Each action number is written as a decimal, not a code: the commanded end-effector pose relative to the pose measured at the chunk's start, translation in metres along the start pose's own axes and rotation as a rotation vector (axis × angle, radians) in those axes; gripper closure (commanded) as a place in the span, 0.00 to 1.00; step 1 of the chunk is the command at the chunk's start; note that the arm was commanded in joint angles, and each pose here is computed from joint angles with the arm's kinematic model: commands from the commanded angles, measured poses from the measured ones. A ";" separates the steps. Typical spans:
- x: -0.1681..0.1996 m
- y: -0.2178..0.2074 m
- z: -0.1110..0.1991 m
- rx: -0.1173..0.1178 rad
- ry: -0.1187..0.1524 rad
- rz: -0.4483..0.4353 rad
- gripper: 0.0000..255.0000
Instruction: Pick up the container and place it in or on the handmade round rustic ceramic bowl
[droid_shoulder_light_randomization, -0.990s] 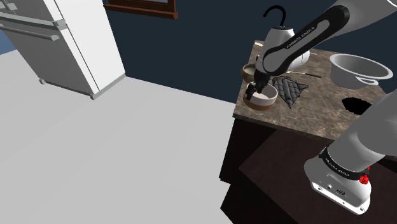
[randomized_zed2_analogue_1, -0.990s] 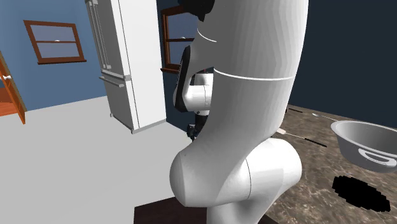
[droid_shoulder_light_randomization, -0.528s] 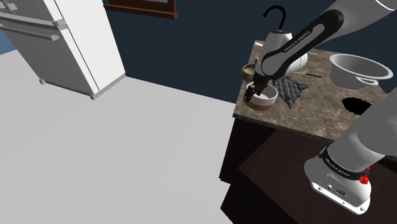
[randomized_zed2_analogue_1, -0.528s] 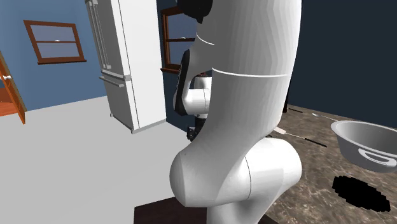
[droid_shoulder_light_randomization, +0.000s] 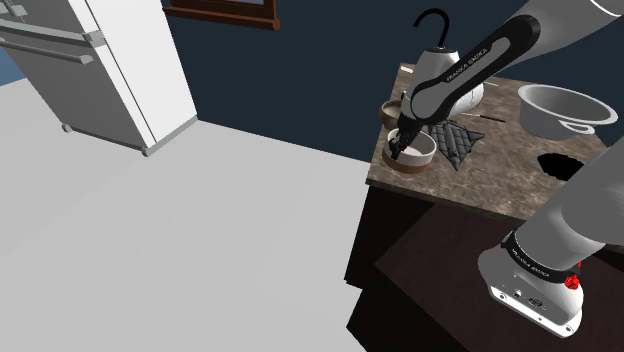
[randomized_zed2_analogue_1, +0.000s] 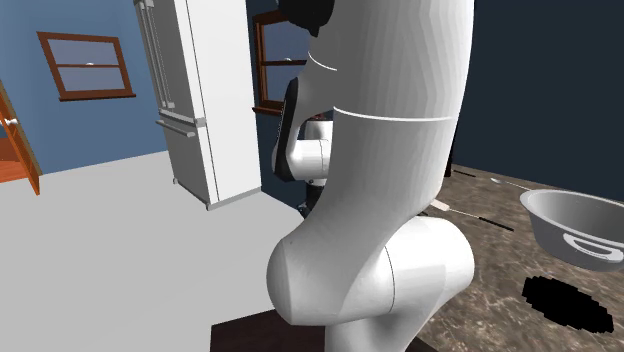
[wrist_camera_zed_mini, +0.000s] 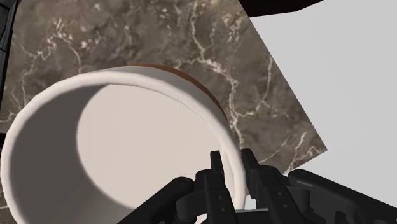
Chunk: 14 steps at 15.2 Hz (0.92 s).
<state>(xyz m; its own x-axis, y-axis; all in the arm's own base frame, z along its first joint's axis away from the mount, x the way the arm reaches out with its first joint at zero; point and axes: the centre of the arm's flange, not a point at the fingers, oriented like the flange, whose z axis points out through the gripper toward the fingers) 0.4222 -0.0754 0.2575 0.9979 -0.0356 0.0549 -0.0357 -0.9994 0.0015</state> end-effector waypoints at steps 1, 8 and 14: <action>0.000 0.000 0.000 0.000 -0.001 0.001 1.00; 0.001 0.000 -0.021 0.000 -0.001 0.001 1.00; 0.003 0.000 -0.052 0.000 -0.001 0.001 1.00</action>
<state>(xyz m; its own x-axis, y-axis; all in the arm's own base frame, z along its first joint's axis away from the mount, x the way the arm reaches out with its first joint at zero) 0.4220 -0.0755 0.3048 0.9979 -0.0365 0.0541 -0.0366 -0.9993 0.0013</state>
